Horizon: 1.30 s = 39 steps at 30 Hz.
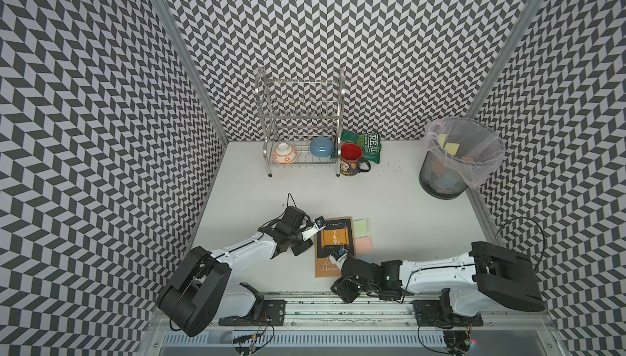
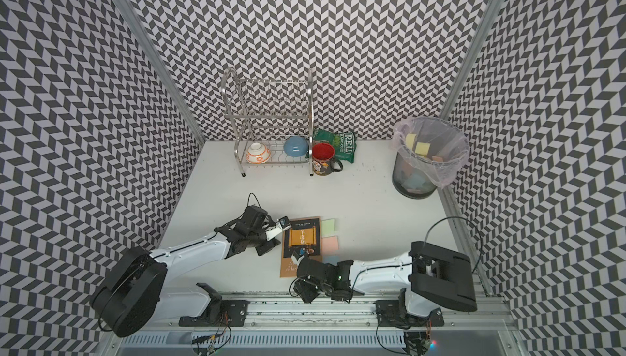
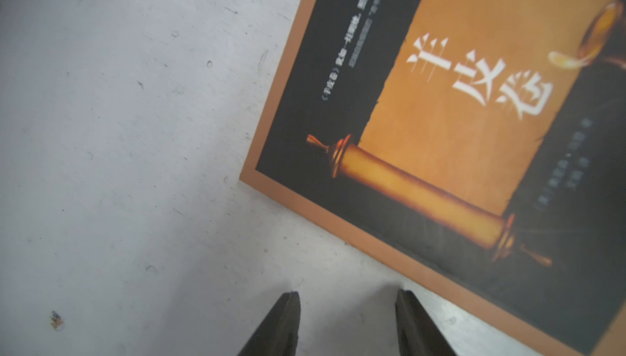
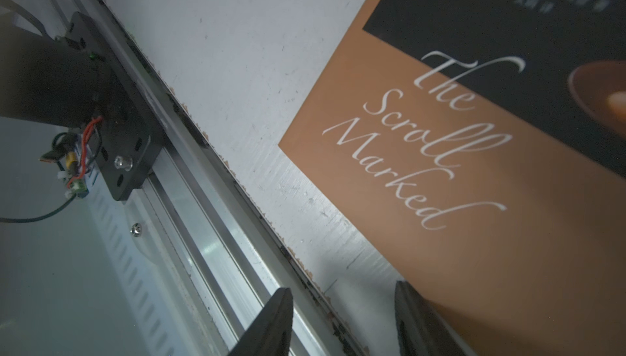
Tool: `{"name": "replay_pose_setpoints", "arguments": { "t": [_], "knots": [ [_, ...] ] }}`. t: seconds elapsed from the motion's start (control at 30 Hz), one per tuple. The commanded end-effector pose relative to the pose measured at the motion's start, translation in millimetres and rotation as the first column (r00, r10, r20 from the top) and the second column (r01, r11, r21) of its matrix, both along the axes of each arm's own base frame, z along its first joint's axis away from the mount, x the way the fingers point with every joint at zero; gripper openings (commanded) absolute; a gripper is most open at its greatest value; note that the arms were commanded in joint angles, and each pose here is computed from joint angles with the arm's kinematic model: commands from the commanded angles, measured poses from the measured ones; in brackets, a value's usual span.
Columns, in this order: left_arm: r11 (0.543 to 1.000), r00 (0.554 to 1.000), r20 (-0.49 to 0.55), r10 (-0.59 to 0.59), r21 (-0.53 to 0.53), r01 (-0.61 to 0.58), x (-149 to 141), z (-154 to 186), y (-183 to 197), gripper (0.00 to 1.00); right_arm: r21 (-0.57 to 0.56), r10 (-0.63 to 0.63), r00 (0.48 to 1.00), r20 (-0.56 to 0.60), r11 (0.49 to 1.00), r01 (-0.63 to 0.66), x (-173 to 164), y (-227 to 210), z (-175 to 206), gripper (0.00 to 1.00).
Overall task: Peel off the used sticky note
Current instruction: Move the book to the center of the board.
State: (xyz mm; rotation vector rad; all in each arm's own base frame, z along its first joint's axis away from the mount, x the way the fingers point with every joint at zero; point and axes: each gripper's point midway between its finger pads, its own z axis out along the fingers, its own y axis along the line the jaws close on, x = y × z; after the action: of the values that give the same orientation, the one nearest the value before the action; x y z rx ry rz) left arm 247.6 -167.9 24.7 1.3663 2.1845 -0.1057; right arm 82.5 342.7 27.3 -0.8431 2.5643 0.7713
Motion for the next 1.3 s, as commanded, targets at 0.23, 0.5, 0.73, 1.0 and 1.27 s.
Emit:
{"name": "replay_pose_setpoints", "arguments": {
  "t": [0.23, 0.5, 0.73, 1.0, 1.27],
  "knots": [
    [0.998, 1.0, -0.011, 0.028, 0.051, -0.027, 23.3, -17.0, -5.7, 0.51, 0.02, -0.074, 0.997, 0.035, 0.997, 0.074, 26.7, 7.2, 1.7, 0.52],
    [0.997, 0.999, -0.01, 0.045, 0.067, -0.044, 25.7, -16.8, -1.9, 0.51, 0.028, -0.131, 0.99, 0.045, 0.991, 0.13, 46.7, -3.1, 5.6, 0.52],
    [0.995, 0.994, 0.042, 0.1, 0.016, -0.101, 28.8, 16.7, 6.4, 0.54, 0.118, -0.098, 0.993, 0.07, 0.989, 0.089, 44.5, -1.1, 51.7, 0.57],
    [0.892, 0.922, 0.193, 0.335, -0.381, -0.244, 69.0, 113.2, 32.2, 0.79, 0.396, -0.381, 0.925, -0.011, 0.848, 0.354, 133.3, -59.9, 134.0, 0.62],
    [0.912, 0.96, 0.144, 0.241, -0.373, -0.173, 68.1, 100.4, 4.2, 0.77, 0.317, -0.439, 0.896, -0.069, 0.842, 0.437, 195.5, -67.2, 121.4, 0.69]
  ]
}}
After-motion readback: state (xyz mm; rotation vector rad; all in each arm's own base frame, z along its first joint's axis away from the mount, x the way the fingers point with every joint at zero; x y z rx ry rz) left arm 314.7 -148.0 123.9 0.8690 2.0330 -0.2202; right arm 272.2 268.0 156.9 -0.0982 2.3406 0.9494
